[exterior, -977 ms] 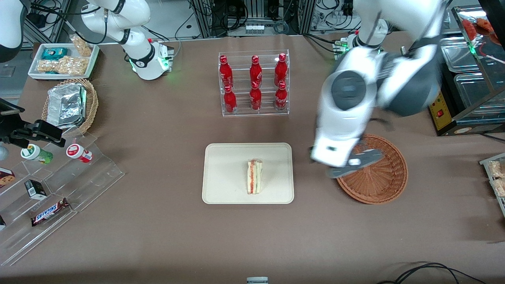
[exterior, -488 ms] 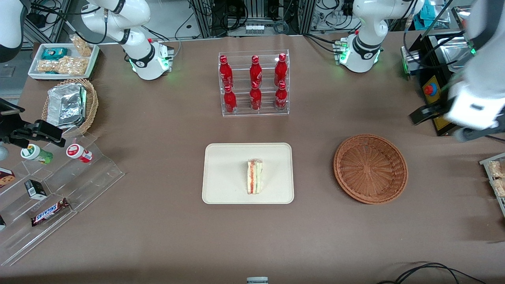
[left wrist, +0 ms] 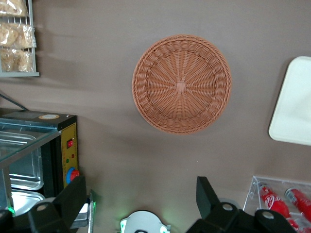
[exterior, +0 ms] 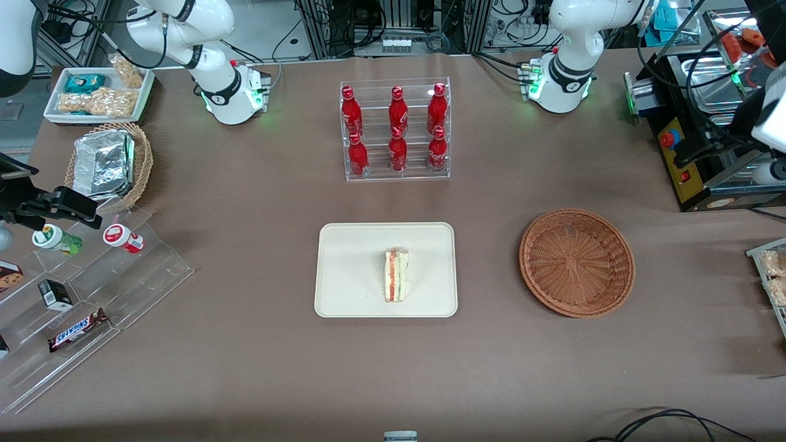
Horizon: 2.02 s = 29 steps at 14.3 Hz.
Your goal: Place sandwich from basket to tray
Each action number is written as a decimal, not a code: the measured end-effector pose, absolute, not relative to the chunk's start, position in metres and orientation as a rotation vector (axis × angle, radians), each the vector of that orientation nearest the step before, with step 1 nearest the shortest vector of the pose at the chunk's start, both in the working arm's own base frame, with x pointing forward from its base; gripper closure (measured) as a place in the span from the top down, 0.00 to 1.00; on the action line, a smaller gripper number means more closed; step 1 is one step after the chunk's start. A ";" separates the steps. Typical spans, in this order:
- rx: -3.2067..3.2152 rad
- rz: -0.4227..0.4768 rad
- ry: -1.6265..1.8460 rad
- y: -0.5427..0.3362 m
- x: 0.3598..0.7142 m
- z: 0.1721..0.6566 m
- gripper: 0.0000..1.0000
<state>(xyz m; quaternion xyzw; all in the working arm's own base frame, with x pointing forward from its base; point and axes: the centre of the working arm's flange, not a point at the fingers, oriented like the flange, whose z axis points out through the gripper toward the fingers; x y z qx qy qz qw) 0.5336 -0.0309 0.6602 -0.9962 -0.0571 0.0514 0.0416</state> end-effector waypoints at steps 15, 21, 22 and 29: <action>-3.093 0.108 -0.127 -0.033 0.538 0.654 1.00; -3.093 0.092 -0.131 -0.032 0.535 0.659 1.00; -3.094 0.095 -0.130 -0.032 0.535 0.659 1.00; -3.099 0.095 -0.146 -0.035 0.534 0.659 1.00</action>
